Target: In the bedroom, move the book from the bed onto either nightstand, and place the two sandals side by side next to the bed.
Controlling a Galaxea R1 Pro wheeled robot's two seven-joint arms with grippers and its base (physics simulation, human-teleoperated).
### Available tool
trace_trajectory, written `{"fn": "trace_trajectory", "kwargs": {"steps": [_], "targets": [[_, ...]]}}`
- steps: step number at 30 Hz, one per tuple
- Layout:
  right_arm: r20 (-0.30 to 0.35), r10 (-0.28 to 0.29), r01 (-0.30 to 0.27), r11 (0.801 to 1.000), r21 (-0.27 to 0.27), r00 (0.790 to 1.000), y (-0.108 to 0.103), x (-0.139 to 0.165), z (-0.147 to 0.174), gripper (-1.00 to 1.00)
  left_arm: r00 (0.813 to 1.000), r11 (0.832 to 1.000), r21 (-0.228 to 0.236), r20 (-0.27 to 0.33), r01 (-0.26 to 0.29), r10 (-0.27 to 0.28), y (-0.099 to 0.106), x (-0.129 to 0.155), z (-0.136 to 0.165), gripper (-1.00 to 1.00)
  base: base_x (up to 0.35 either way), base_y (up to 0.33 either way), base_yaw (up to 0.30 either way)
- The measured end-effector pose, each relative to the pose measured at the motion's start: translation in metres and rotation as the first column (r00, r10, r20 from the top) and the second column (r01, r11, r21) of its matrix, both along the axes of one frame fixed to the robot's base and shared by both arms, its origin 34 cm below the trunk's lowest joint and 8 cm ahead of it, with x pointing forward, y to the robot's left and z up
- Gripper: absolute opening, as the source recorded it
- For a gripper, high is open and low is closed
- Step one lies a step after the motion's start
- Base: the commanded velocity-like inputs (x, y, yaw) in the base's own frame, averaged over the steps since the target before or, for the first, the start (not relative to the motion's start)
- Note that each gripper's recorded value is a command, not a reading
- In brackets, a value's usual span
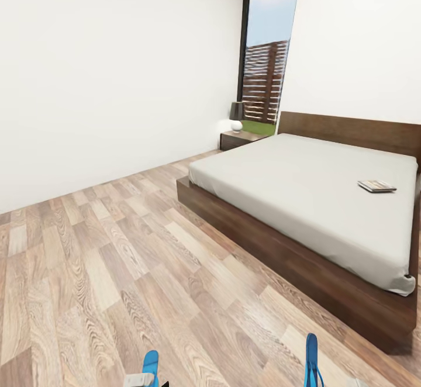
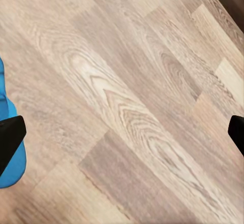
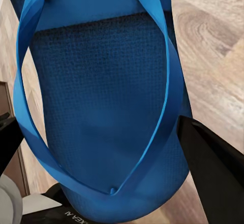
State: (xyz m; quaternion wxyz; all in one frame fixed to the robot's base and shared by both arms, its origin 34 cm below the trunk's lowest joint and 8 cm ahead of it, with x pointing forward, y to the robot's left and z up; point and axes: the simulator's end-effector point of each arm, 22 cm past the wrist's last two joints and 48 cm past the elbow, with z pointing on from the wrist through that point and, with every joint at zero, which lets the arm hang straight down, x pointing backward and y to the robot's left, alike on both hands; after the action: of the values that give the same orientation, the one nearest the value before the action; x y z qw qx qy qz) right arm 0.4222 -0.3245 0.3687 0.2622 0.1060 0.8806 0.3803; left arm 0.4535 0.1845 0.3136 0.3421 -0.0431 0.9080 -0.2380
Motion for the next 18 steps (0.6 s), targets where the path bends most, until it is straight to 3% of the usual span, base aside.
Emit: {"fn": "trace_trajectory", "kwargs": {"steps": [8,13,16,17,18], "targets": [[0.000,0.000,0.000,1.000,0.000,1.000,0.000,0.000,0.000,-1.00,1.000,1.000,0.001,0.005,-0.001,0.001,0.002,0.002,0.001,1.00,0.000,0.000,0.000],[0.000,0.000,0.000,1.000,0.001,1.000,0.000,0.000,0.000,-1.00,0.997,0.999,0.020,0.070,-0.027,0.026,0.010,0.054,0.027,1.00,0.000,0.000,0.000],[0.000,0.000,0.000,1.000,0.000,1.000,0.000,0.000,0.000,-1.00,0.995,0.991,0.090,0.044,-0.096,0.092,0.027,0.097,0.045,1.00,0.000,0.000,0.000],[0.000,0.000,0.000,1.000,0.000,1.000,0.000,0.000,0.000,-1.00,0.987,0.974,0.166,0.047,-0.157,0.152,0.045,0.119,0.058,1.00,0.000,0.000,0.000],[0.000,0.000,0.000,1.000,0.000,1.000,0.000,0.000,0.000,-1.00,0.978,0.955,0.213,0.070,-0.205,0.195,0.059,0.135,0.072,1.00,0.000,0.000,0.000]]}}
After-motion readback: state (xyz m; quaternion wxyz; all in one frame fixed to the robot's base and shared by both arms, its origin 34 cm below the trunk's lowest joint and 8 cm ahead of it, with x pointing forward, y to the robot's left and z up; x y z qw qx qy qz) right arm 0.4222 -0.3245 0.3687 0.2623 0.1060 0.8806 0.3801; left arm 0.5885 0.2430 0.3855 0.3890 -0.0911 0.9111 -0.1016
